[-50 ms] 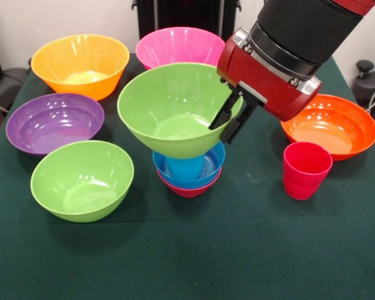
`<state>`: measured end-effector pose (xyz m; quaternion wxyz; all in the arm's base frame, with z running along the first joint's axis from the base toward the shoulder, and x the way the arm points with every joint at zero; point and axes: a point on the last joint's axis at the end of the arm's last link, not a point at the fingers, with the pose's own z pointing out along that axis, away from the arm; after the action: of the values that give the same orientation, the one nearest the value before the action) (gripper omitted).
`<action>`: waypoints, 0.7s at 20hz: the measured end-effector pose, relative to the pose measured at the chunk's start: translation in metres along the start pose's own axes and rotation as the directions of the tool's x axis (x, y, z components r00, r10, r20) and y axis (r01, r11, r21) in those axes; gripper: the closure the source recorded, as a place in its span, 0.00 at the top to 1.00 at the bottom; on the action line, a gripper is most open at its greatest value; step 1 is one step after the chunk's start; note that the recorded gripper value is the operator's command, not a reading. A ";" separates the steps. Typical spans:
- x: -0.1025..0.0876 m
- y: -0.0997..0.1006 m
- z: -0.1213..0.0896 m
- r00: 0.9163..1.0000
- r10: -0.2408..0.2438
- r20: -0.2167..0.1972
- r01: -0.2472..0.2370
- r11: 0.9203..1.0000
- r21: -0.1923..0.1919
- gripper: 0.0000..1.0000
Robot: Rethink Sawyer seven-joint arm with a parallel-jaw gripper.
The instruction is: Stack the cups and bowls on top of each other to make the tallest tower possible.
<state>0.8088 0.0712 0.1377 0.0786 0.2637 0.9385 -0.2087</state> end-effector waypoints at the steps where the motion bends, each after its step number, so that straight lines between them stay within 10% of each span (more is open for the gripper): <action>1: 0.001 0.000 0.000 1.000 -0.001 -0.001 0.001 1.000 0.000 0.00; 14: 0.010 0.007 0.002 1.000 -0.013 0.008 0.013 1.000 -0.005 0.00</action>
<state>0.8037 0.0802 0.1307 0.0817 0.2564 0.9404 -0.2080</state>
